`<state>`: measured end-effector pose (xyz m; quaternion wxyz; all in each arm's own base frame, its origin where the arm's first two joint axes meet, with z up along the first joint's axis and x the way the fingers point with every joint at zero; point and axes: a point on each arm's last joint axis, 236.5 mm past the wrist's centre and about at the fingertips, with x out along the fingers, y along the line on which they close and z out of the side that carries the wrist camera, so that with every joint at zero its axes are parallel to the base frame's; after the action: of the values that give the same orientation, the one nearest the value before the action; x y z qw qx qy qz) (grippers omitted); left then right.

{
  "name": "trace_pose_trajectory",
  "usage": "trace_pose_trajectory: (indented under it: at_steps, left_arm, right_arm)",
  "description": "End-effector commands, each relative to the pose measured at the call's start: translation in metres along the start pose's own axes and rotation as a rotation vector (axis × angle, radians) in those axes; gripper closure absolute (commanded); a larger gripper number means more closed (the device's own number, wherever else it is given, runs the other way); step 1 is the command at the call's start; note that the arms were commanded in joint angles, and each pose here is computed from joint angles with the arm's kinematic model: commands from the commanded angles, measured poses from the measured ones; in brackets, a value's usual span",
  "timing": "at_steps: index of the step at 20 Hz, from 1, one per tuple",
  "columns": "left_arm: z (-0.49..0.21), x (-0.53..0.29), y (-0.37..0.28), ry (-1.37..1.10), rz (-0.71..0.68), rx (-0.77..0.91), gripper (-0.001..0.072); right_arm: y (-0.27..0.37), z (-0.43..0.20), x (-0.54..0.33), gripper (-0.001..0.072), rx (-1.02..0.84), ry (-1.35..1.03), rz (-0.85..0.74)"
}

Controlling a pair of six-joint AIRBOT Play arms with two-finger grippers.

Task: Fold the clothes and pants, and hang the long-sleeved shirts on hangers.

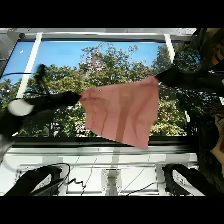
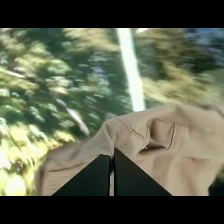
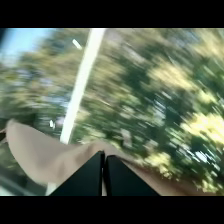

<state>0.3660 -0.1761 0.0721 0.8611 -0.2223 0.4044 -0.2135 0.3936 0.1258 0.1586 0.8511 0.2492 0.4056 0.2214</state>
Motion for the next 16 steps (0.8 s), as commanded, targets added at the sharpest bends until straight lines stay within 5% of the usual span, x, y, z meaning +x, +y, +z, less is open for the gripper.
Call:
trace_pose_trajectory:
  at_steps: [1,5,9,16]
  left_arm:
    - [-0.005,0.09,0.054,-0.064,0.134,-0.041,0.0691]
    - [-0.013,0.136,0.054,-0.046,0.147,-0.054,0.0691]
    - [-0.005,0.104,0.044,0.014,0.123,0.036,0.0691]
    - [-0.085,-0.012,0.035,0.482,0.079,0.092,0.0691]
  right_arm:
    - [-0.097,-0.015,0.085,0.0705,0.191,0.036,-0.121]
    - [-0.123,-0.035,0.127,0.0705,0.347,0.092,-0.1]
    - [-0.125,-0.066,0.095,0.0705,0.149,0.285,-0.147]
    - [-0.07,-0.126,-0.004,0.0705,-0.06,0.628,-0.086]
